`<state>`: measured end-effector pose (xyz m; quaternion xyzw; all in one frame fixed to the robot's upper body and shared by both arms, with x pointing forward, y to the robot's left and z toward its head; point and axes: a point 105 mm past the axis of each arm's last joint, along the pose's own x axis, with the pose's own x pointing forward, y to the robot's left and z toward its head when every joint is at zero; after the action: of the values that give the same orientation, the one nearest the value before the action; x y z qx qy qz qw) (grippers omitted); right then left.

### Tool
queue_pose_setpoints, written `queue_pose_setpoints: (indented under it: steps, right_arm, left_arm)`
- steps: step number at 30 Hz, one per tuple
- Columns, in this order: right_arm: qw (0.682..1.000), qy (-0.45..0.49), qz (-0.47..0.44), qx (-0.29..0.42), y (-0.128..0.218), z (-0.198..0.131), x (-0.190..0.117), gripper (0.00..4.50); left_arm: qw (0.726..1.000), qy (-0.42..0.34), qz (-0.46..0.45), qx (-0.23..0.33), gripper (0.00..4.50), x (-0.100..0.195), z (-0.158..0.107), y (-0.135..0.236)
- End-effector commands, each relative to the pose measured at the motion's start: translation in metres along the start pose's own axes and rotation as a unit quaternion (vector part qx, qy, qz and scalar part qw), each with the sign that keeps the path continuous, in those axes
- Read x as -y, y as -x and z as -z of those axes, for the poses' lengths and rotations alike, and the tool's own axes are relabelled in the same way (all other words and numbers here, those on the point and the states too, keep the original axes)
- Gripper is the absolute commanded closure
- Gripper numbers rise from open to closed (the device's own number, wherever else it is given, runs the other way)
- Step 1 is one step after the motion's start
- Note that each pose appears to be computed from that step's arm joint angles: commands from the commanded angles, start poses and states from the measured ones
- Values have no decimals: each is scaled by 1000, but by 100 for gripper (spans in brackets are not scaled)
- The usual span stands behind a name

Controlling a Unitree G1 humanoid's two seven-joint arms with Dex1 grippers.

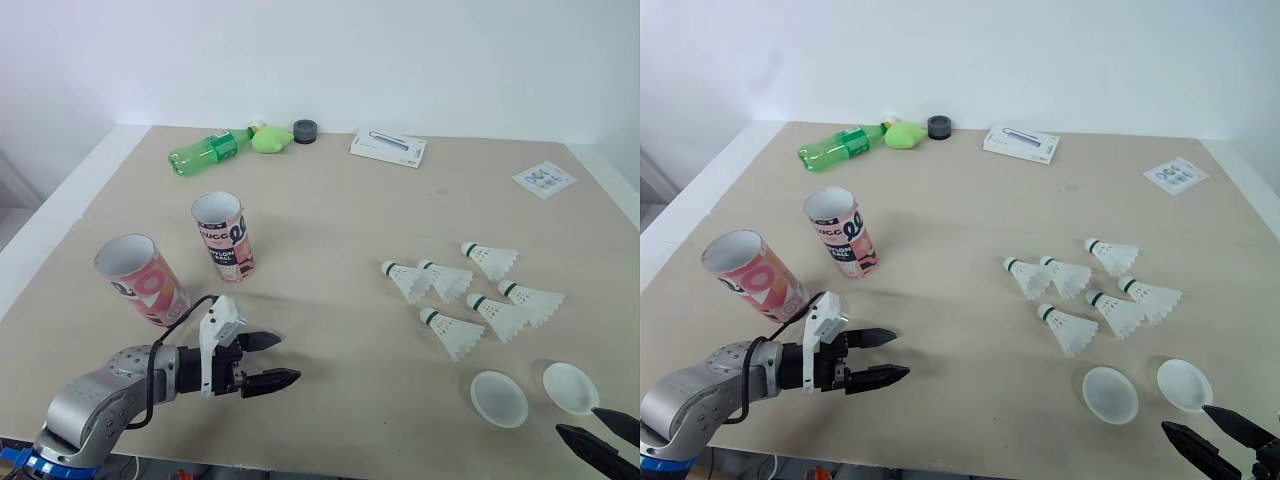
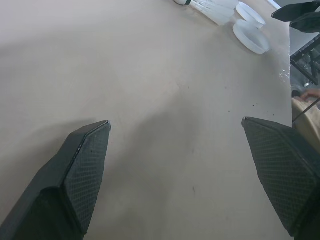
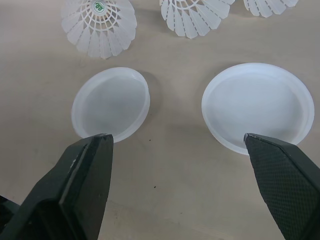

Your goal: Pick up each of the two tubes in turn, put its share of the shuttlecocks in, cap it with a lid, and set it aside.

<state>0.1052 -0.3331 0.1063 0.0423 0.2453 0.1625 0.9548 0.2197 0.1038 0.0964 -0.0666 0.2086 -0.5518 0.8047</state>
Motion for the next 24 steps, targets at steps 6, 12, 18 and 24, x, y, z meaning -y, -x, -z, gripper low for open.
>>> queue_pose_setpoints:
  steps: [6, 12, 18, 24]
  right_arm:
    - [1000, 10, -8, 4, 1, -5, -4, 0]
    - [1000, 18, -11, 13, 0, -11, -7, 0]
    - [998, 55, -35, 13, -7, -24, -19, 0]
    - [957, 172, -230, 36, -41, -84, -86, 0]
  left_arm:
    - [999, -31, 10, 22, 14, 2, -10, -2]
    - [998, -54, 27, 24, 14, 0, -12, -8]
    - [996, -56, 47, 42, 14, -1, -16, -7]
    - [995, -44, 28, 84, 14, -5, -14, 8]
